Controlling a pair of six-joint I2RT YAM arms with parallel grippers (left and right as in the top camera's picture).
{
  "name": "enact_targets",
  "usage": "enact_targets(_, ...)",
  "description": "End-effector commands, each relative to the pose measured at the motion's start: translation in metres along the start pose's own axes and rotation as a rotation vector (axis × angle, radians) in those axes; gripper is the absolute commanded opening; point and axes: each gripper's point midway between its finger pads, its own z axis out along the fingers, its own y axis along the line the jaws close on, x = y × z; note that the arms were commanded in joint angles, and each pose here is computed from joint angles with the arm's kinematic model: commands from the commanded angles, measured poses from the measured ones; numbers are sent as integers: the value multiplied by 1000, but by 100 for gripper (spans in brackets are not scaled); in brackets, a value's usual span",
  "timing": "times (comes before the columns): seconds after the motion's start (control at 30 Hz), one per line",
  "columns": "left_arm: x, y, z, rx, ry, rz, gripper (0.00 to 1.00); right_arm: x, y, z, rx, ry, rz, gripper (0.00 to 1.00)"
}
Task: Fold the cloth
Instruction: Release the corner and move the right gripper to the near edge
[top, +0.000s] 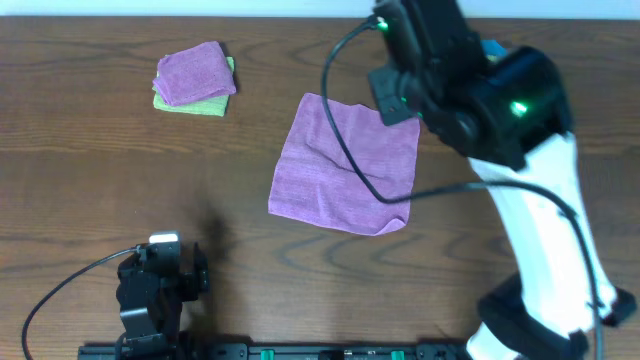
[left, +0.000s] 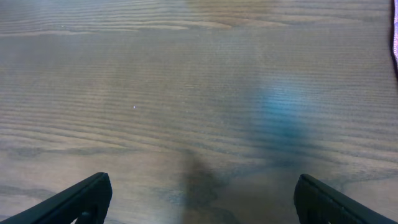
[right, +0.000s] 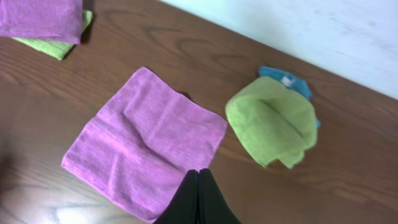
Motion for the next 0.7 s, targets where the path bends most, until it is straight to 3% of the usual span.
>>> enact_targets(0.0, 3, 1, 1, -5, 6, 5, 95, 0, -26, -40, 34, -83, 65, 1)
enact_targets(0.27, 3, 1, 1, -5, 6, 5, 95, 25, -40, -78, 5, -183, 109, 1)
enact_targets(0.67, 3, 1, 1, -5, 6, 5, 95, 134, -25, -35, -65, -44, 204, 1)
